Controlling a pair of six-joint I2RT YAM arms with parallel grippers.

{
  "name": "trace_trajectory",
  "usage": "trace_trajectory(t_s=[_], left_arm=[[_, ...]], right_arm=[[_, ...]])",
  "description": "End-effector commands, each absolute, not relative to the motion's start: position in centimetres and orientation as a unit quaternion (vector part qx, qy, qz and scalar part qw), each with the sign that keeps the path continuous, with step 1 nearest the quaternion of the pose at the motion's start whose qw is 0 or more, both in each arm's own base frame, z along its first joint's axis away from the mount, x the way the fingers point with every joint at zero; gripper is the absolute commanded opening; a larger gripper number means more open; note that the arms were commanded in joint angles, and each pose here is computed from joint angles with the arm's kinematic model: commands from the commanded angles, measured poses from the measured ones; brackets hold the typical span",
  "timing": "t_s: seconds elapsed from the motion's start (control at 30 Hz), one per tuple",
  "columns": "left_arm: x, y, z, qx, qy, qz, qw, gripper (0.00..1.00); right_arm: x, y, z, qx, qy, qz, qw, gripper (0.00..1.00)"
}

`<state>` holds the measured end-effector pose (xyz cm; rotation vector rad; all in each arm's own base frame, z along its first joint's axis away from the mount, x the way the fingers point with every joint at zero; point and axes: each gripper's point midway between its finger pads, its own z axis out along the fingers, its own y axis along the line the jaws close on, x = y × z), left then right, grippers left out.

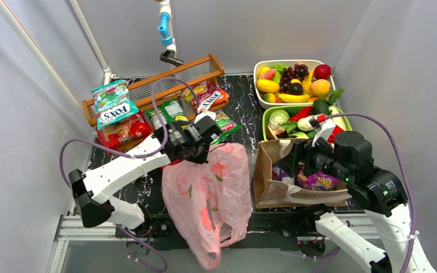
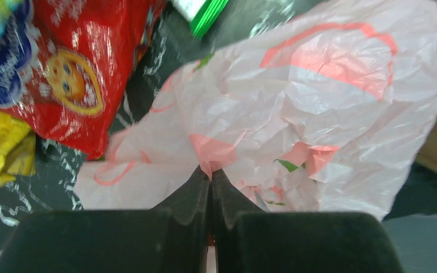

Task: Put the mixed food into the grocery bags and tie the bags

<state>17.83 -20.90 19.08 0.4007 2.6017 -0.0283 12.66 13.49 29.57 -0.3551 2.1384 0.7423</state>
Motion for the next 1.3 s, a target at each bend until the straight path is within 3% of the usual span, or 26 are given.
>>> trace_trajectory(t_s=[0.0, 0.4, 0.7, 1.1, 1.13, 1.27], left_arm=[[18.9, -21.3, 26.4, 0.149, 0.937, -0.047, 0.313, 0.00], [20.9, -21.3, 41.7, 0.096, 0.874, -0.142, 0.455, 0.00], [23.8, -21.8, 49.1, 0.059, 0.788, -0.186, 0.583, 0.00], [26.8, -24.6, 53.8, 0.063, 0.732, -0.189, 0.651, 0.00], [26.9, -24.8, 53.9, 0.065, 0.730, -0.190, 0.653, 0.00], [27.2, -25.1, 54.6, 0.065, 0.720, -0.193, 0.663, 0.00]], right_arm=[[12.9, 13.9, 29.1, -0.150, 0.853, 0.296, 0.403, 0.83], [12.5, 16.1, 26.3, -0.170, 0.865, 0.329, 0.338, 0.73], [12.4, 17.1, 26.2, -0.180, 0.866, 0.339, 0.321, 0.67], [13.1, 18.4, 26.3, -0.185, 0.875, 0.317, 0.316, 0.76], [13.2, 18.5, 26.3, -0.186, 0.875, 0.314, 0.317, 0.74], [13.7, 18.3, 25.6, -0.184, 0.883, 0.293, 0.316, 0.35]])
